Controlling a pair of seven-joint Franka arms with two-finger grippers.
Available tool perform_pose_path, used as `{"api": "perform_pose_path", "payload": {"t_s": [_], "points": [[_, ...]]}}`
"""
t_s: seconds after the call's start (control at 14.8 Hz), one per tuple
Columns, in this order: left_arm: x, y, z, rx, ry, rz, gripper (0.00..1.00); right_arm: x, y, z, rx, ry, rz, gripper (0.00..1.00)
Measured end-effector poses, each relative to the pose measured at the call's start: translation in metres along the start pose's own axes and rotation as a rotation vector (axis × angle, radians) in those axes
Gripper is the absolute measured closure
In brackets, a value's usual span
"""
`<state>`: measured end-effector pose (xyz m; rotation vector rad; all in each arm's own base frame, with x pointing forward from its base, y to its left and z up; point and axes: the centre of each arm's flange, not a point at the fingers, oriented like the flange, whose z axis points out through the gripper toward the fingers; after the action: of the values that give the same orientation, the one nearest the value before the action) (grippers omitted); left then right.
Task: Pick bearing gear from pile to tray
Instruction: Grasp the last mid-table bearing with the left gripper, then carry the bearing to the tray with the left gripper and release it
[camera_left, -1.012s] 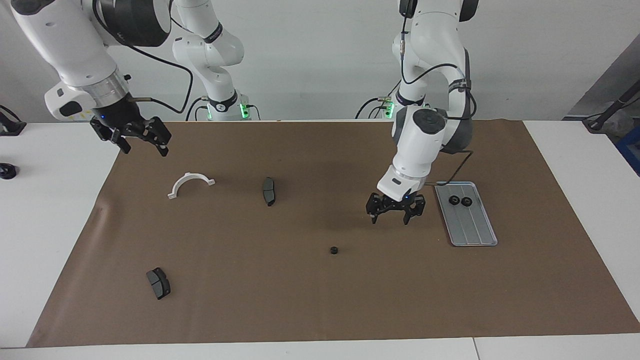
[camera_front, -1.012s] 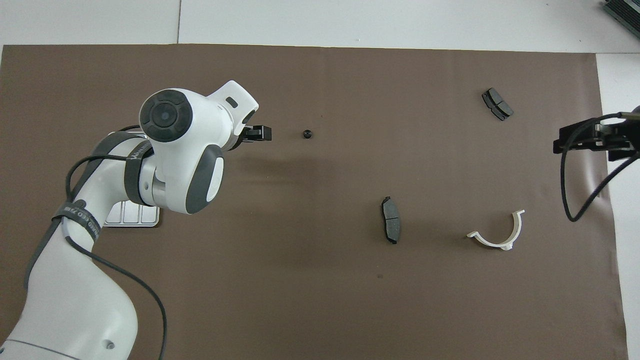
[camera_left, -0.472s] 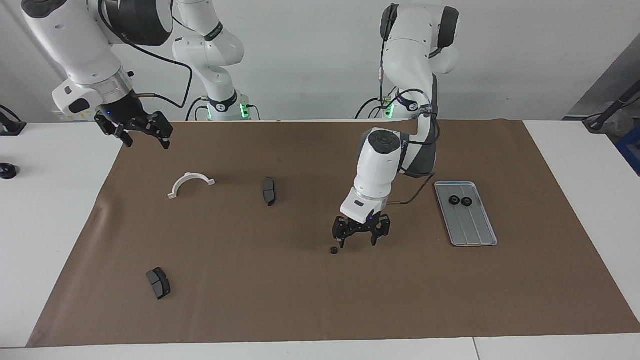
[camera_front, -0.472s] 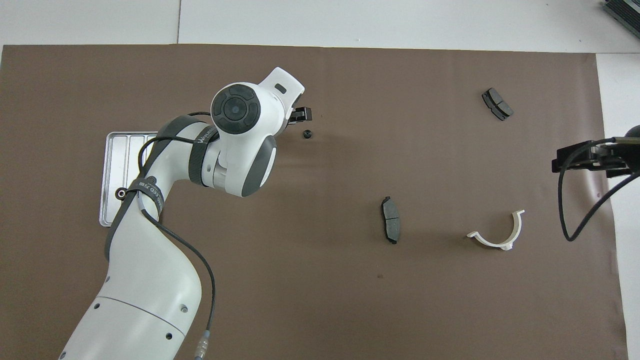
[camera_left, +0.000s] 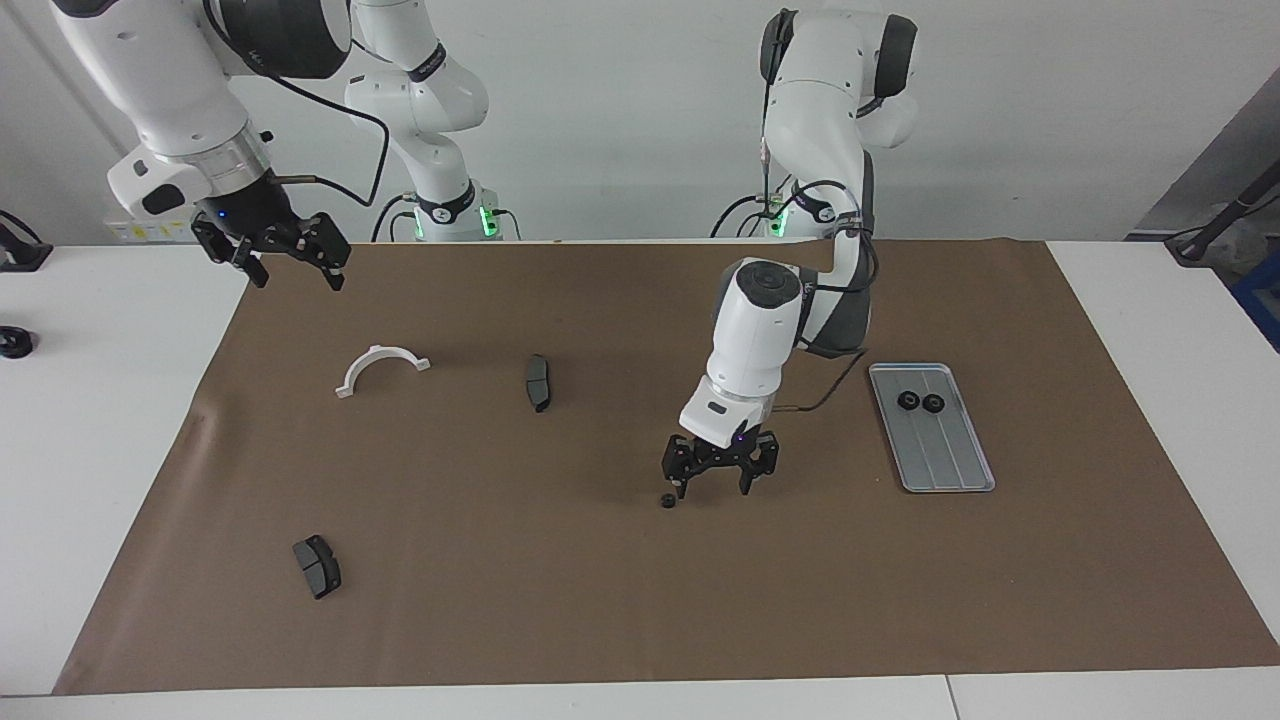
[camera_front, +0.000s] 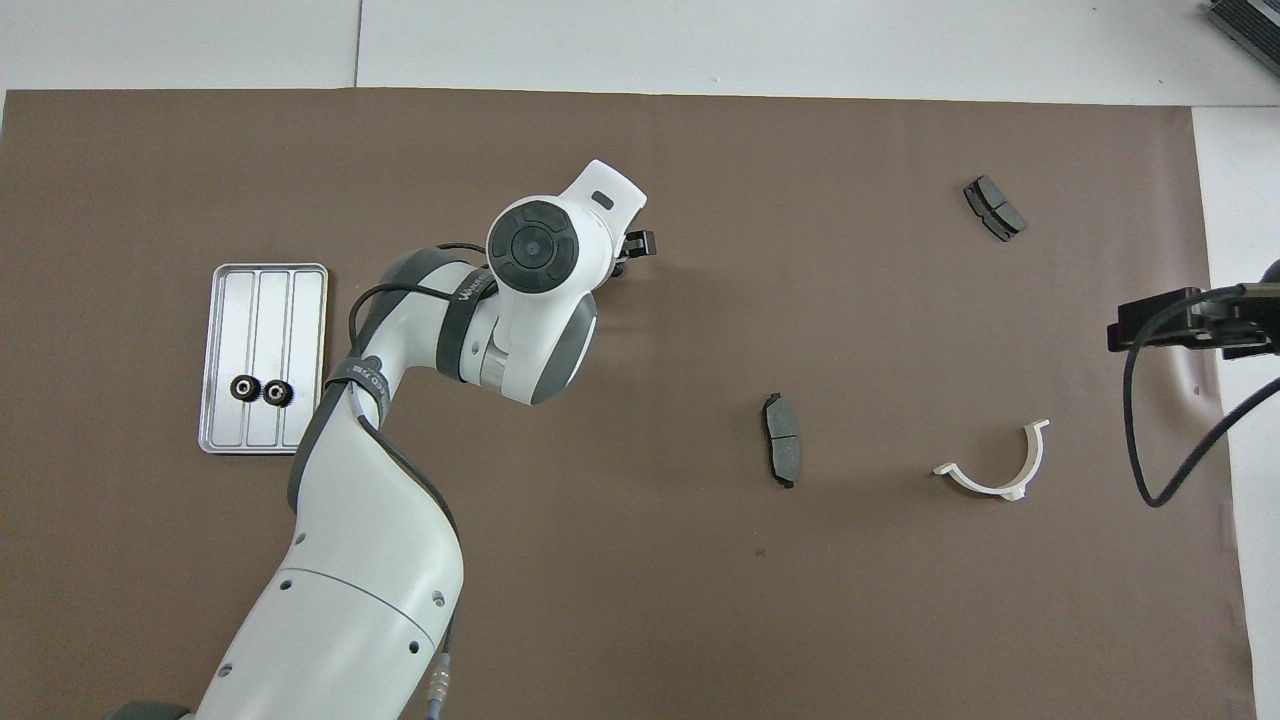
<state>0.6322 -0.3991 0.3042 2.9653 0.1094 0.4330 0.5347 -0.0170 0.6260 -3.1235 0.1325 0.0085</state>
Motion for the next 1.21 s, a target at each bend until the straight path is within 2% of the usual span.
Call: {"api": "perform_pose_path", "payload": {"t_s": [0.2, 0.34, 0.4, 0.47, 0.54, 0.67, 0.74, 0.88, 0.94, 1.21], "points": [[-0.001, 0.008, 0.003, -0.004, 0.008, 0.000, 0.03, -0.004, 0.004, -0.007, 0.002, 0.003, 0.006, 0.00], [0.000, 0.008, 0.002, -0.004, 0.011, -0.001, 0.23, -0.004, 0.004, -0.007, 0.002, 0.003, 0.006, 0.00], [0.000, 0.008, 0.002, -0.004, 0.011, 0.000, 0.24, -0.004, 0.004, -0.007, 0.002, 0.003, 0.006, 0.00], [0.000, 0.008, 0.003, -0.002, 0.010, 0.001, 0.29, -0.004, 0.004, -0.007, 0.002, 0.003, 0.006, 0.00], [-0.001, 0.007, 0.004, 0.001, 0.008, 0.003, 0.41, -0.004, 0.003, -0.007, 0.003, 0.003, 0.006, 0.00], [-0.002, 0.006, 0.005, 0.005, 0.006, 0.005, 0.44, -0.004, 0.003, -0.007, 0.003, 0.003, 0.005, 0.00], [-0.003, 0.006, 0.006, 0.008, 0.002, 0.005, 0.50, -0.004, 0.002, -0.007, 0.003, 0.003, 0.003, 0.00], [-0.003, 0.005, 0.007, 0.015, -0.006, 0.008, 0.74, -0.004, -0.004, -0.007, 0.003, 0.002, -0.008, 0.00], [-0.003, 0.005, 0.006, 0.020, -0.004, 0.014, 0.78, -0.005, -0.007, -0.007, 0.003, 0.002, -0.013, 0.00], [-0.004, 0.005, 0.005, 0.038, -0.014, 0.026, 0.78, -0.004, -0.004, -0.006, 0.005, 0.000, -0.007, 0.00]]}}
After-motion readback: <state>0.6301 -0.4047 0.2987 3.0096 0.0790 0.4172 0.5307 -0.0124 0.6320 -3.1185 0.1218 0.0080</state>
